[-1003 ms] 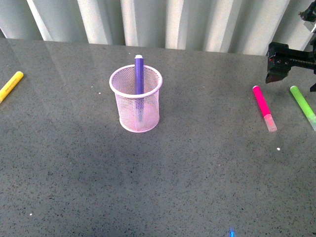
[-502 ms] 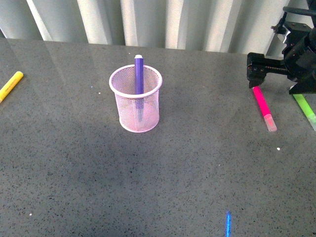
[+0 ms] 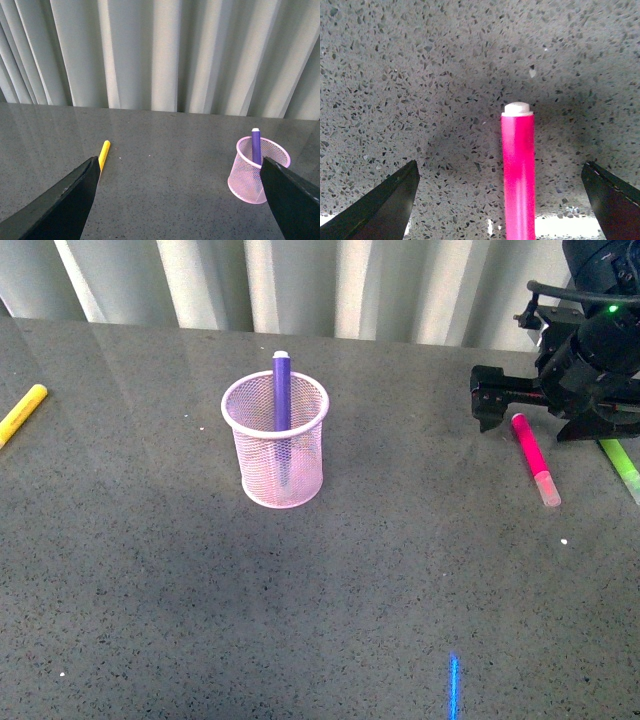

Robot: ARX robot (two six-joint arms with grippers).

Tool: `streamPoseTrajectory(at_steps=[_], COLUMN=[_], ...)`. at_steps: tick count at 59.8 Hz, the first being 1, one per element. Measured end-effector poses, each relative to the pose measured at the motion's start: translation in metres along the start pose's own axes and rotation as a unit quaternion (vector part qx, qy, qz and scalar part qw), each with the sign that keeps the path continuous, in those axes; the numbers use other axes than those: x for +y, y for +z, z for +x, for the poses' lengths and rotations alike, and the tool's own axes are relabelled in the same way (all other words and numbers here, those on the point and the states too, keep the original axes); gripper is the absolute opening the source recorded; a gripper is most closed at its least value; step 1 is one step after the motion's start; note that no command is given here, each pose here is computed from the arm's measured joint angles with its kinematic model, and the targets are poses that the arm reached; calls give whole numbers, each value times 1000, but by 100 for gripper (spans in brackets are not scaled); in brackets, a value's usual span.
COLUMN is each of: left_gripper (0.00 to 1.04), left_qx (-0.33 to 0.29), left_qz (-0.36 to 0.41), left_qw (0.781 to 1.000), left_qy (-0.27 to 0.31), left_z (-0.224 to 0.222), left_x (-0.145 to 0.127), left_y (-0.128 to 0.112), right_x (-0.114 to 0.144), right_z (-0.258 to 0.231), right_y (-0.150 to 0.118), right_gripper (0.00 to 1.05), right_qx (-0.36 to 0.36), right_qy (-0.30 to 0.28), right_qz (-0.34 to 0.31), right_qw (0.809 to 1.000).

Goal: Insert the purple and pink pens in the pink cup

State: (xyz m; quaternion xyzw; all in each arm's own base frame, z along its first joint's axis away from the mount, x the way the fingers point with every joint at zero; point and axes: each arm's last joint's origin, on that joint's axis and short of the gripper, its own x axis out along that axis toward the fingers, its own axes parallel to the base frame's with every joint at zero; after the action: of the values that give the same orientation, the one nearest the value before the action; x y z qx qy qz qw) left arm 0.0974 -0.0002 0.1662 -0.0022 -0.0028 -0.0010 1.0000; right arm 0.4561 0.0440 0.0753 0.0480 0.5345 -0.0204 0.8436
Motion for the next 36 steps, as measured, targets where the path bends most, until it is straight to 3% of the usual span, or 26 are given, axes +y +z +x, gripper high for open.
streamPoseTrajectory(at_steps=[36], left_gripper=[98], left_qx=[0], left_qz=[0], left_qw=[1000], left_qy=[0], left_z=[0], left_x=[0], left_y=[0], right_x=[4], right_z=[7], right_y=[4], right_gripper=[98], right_qx=[5], right_qy=[-9], right_qz=[-5], right_qw=[1000])
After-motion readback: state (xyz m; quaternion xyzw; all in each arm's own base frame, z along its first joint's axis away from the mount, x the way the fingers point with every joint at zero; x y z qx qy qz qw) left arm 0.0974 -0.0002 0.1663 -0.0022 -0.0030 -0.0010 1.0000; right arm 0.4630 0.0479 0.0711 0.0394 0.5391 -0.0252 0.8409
